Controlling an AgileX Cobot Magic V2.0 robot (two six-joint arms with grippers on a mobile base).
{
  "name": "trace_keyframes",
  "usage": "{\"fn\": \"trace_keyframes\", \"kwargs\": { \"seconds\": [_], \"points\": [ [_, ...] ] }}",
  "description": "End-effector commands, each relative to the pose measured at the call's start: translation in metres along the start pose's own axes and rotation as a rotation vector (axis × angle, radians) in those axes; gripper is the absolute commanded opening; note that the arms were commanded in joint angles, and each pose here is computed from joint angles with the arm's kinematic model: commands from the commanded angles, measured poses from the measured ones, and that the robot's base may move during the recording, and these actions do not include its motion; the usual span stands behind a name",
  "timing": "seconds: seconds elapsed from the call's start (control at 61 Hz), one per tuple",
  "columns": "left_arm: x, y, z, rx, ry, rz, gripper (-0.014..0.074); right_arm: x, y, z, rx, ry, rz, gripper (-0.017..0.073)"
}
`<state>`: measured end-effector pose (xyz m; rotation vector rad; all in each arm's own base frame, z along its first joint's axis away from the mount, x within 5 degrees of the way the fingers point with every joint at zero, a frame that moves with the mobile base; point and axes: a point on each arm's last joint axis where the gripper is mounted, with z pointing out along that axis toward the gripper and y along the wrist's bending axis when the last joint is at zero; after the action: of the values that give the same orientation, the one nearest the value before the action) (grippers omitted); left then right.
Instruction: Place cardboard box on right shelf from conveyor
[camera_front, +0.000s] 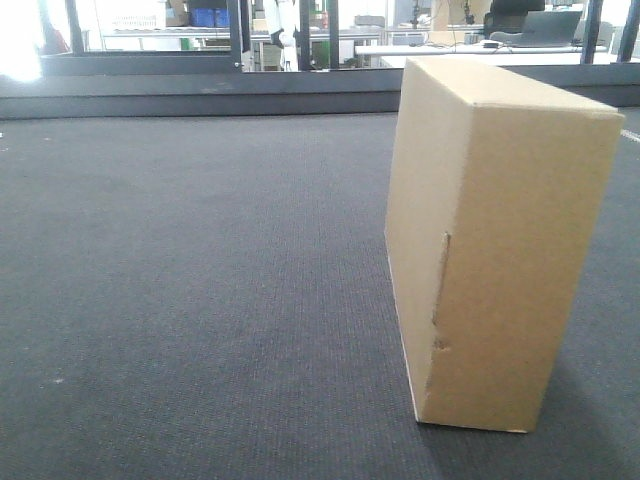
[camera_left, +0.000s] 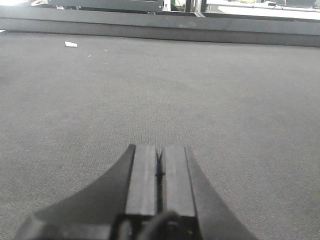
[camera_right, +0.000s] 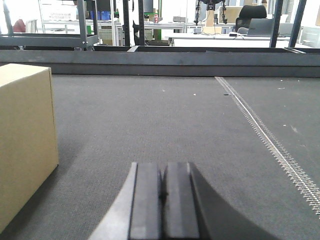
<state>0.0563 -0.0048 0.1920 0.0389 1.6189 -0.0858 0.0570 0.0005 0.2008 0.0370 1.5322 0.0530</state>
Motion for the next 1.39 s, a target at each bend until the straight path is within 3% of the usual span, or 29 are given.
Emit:
{"fn": "trace_keyframes", "kwargs": {
  "seconds": [0.0, 0.803, 1.016, 1.377],
  "points": [
    [-0.006, 0.0, 0.0, -0.003, -0.084, -0.006, -0.0116, -0.012, 0.0, -0.002, 0.002, -0.117, -0.013, 0.0017],
    [-0.006, 0.0, 0.0, -0.003, -0.084, -0.006, -0.0115, -0.015, 0.0, -0.003, 0.0, -0.151, -0.013, 0.0017],
    [-0.006, 0.0, 0.0, -0.003, -0.084, -0.006, -0.0116, -0.049, 0.002, -0.009, -0.004, -0.229, -0.013, 0.0017],
    [-0.006, 0.0, 0.0, -0.003, -0.084, -0.006, -0.0116, -0.109, 0.006, 0.013, 0.008, 0.052, -0.035, 0.0017]
  ]
}}
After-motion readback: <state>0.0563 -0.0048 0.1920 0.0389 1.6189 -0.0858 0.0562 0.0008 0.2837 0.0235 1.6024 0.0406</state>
